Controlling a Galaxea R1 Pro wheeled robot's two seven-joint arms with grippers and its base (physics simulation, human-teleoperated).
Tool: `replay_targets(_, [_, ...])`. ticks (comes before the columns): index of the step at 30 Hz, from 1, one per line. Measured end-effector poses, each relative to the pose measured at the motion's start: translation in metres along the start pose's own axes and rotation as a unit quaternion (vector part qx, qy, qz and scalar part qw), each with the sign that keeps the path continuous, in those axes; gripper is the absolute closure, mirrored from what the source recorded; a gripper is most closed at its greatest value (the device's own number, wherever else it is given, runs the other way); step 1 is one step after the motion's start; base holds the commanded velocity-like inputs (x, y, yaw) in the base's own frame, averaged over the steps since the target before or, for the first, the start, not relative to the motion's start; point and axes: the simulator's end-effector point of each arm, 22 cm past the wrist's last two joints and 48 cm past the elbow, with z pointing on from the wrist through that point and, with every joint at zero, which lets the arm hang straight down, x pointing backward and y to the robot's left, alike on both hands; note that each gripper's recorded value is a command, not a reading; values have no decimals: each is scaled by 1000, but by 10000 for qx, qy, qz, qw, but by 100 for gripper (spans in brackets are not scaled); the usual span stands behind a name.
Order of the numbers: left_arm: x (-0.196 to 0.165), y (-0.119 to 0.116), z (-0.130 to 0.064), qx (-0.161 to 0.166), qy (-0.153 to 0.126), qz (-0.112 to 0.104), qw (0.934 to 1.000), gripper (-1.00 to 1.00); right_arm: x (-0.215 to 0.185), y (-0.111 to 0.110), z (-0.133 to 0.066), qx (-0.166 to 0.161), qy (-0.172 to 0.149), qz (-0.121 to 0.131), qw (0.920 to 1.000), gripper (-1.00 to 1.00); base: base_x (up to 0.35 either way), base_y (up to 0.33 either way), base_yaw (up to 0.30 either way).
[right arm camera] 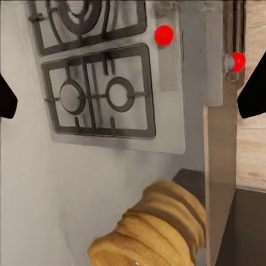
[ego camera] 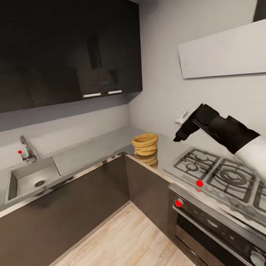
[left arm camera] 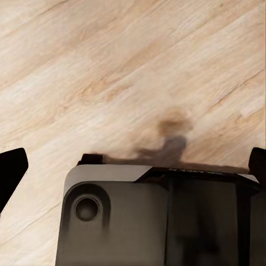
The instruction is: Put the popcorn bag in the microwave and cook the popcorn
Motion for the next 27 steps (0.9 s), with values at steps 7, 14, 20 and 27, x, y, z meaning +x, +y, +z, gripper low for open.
replay_targets(7, [-1, -1, 0, 8, -16, 0, 10000, -100, 52, -3, -18, -380, 555, -559, 9962, -100, 336, 0, 0])
replay_targets(14, [-2, 0, 0, -7, -63, -23, 10000, -100, 60, -21, -46, -476, 392, -481, 9969, -100, 54, 0, 0])
replay_targets(20, [-3, 2, 0, -36, -73, -96, 9999, -100, 72, -30, -50, -406, 463, -442, 9971, -100, 256, 0, 122])
replay_targets(27, [-3, 1, 0, -30, -71, -97, 9999, -100, 84, -41, -53, -325, 537, -374, 9973, -100, 340, -15, 274])
